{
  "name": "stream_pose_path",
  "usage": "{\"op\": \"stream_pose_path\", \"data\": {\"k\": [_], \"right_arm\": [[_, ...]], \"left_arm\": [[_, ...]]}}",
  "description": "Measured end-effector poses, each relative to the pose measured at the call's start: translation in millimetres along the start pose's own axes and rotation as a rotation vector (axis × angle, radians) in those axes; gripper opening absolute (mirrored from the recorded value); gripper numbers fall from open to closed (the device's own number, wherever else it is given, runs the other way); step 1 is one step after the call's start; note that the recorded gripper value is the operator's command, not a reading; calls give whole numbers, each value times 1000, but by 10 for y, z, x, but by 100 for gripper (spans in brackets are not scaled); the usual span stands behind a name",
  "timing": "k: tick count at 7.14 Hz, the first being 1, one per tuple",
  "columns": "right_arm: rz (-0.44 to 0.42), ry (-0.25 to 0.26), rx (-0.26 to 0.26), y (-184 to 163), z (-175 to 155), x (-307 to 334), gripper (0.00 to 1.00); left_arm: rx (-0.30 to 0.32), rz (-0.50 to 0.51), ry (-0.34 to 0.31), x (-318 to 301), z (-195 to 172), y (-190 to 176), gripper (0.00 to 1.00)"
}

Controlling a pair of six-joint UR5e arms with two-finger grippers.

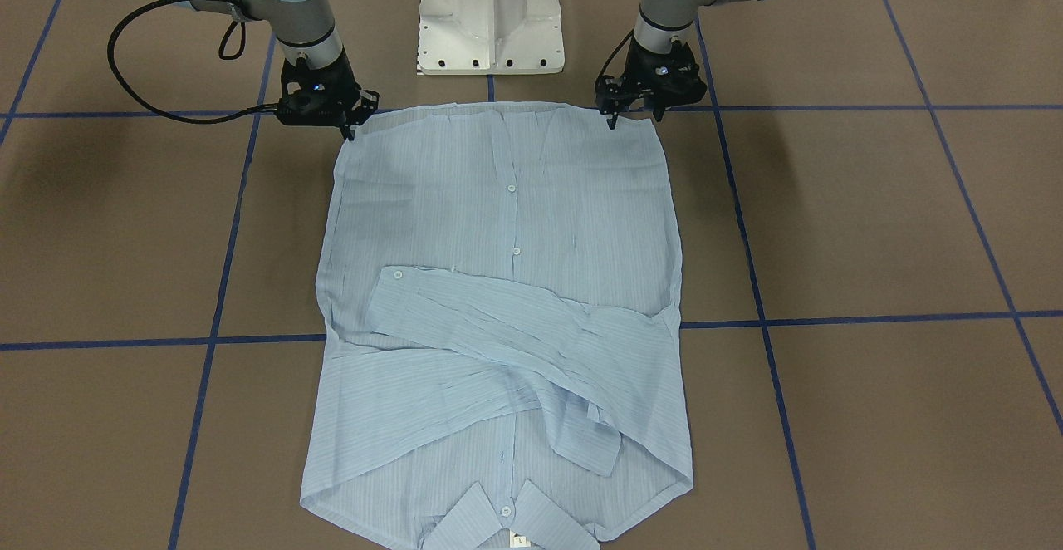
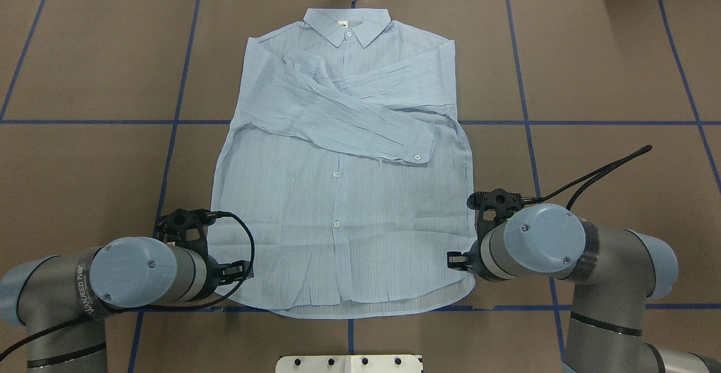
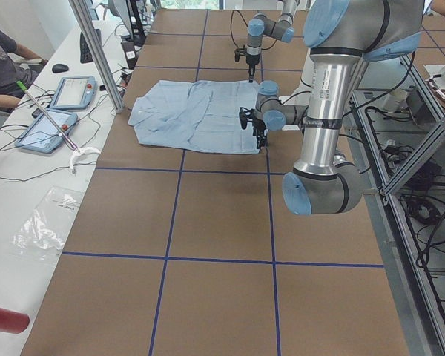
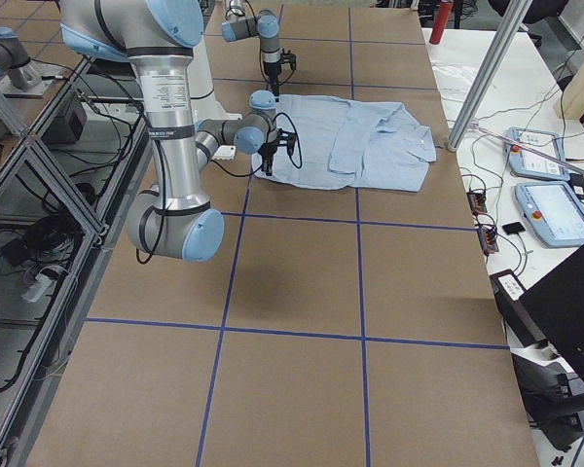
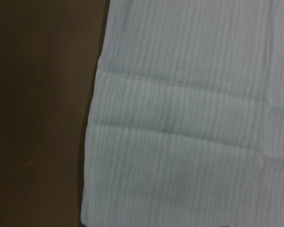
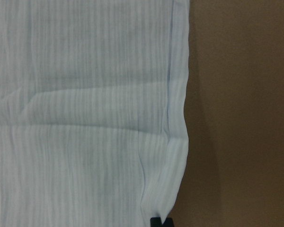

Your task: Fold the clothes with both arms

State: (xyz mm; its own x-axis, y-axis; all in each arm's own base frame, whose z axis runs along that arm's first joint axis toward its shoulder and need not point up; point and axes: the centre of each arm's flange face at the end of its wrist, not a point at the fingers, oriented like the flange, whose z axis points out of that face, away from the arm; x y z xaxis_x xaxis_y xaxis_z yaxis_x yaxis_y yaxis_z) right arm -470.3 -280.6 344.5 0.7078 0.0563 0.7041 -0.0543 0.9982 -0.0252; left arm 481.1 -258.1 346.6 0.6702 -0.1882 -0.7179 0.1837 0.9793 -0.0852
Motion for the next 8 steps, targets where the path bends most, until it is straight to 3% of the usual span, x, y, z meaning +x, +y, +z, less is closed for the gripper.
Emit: {"op": "stream_pose_path", "data": {"k": [2,5,8], "right_arm": [[2,1,2,-15,-2,8,0],[5,2,5,-34,-5,16,0],[8,1,8,-60,-19,25,0]], "left_arm": [[2,-2,-25,-91,90,-16,73],[10,-7,-49,-146,205,-58,49],[11,-7,-49,-146,209,-63,44]]}}
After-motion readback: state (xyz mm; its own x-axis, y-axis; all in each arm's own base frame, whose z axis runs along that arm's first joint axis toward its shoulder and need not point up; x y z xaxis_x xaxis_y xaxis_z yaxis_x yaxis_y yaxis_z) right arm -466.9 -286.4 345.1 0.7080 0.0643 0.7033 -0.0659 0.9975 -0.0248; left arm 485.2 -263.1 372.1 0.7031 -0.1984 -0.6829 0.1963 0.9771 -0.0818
